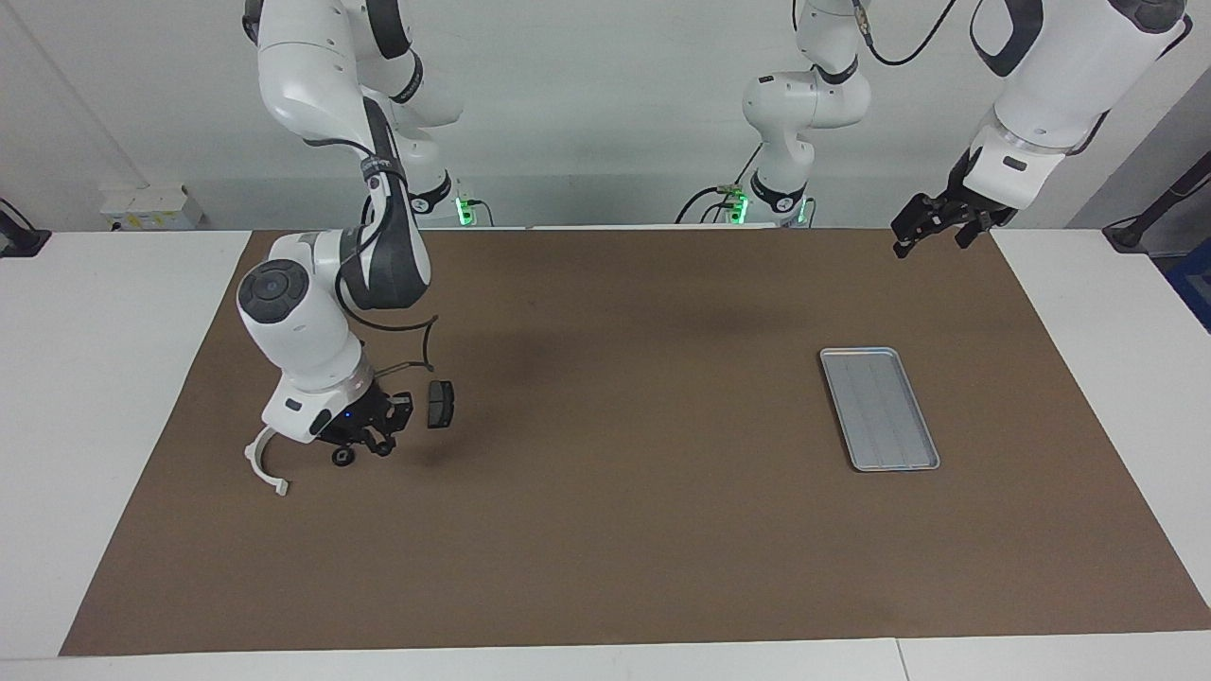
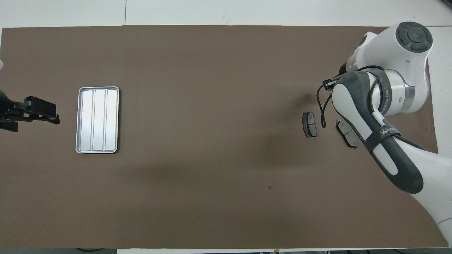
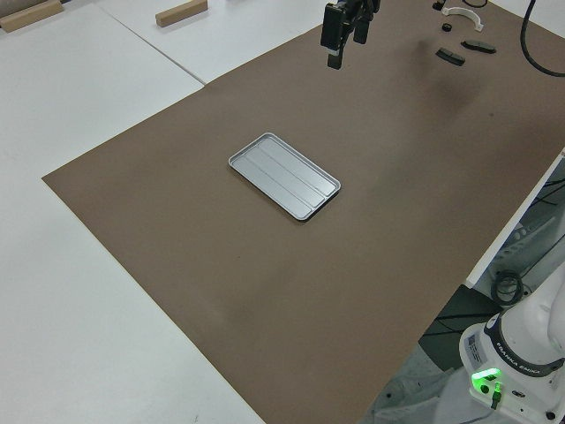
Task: Place bearing gear from tray to pile
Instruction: 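Carry the gear with the right gripper beside the first gear and release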
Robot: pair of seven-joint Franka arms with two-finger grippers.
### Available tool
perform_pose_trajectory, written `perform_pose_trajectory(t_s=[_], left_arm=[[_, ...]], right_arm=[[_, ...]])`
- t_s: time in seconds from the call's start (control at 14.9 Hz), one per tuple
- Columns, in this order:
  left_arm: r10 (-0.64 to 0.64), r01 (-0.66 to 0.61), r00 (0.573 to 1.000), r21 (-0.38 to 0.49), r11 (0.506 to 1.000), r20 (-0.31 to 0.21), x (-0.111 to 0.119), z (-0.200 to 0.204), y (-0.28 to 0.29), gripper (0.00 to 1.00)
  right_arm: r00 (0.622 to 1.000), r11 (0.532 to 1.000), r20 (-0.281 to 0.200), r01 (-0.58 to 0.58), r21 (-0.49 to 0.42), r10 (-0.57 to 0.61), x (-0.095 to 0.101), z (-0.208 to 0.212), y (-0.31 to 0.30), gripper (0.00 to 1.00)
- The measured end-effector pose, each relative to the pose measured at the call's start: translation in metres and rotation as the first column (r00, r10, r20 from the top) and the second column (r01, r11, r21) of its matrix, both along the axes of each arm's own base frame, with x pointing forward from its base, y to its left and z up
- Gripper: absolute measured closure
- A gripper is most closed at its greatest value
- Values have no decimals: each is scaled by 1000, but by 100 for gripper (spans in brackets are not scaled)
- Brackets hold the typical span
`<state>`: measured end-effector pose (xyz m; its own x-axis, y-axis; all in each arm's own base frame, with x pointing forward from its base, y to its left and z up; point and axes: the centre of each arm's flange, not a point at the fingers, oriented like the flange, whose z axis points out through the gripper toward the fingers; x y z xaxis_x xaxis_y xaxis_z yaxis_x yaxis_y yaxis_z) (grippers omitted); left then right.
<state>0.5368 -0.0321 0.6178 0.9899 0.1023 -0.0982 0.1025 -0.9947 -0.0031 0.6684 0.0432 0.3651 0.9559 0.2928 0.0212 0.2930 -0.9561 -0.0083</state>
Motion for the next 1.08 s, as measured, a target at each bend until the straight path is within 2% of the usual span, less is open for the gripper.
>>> perform_pose_trajectory(t_s=[0.34,0.81,1.08], left_arm=[[0,0,1000,0,1000,0,0,0,0,0],[0,0,1000,0,1000,0,0,0,0,0],[0,0,1000,0,1000,0,0,0,0,0]], right_arm=[[998,999,-44,-36,-1,36,-17,-36,-16,77],[998,999,-30,-47,-1,46,-29,-63,-20,77],[998,998,-38,-58,0,58,-34,-72,-25,77]])
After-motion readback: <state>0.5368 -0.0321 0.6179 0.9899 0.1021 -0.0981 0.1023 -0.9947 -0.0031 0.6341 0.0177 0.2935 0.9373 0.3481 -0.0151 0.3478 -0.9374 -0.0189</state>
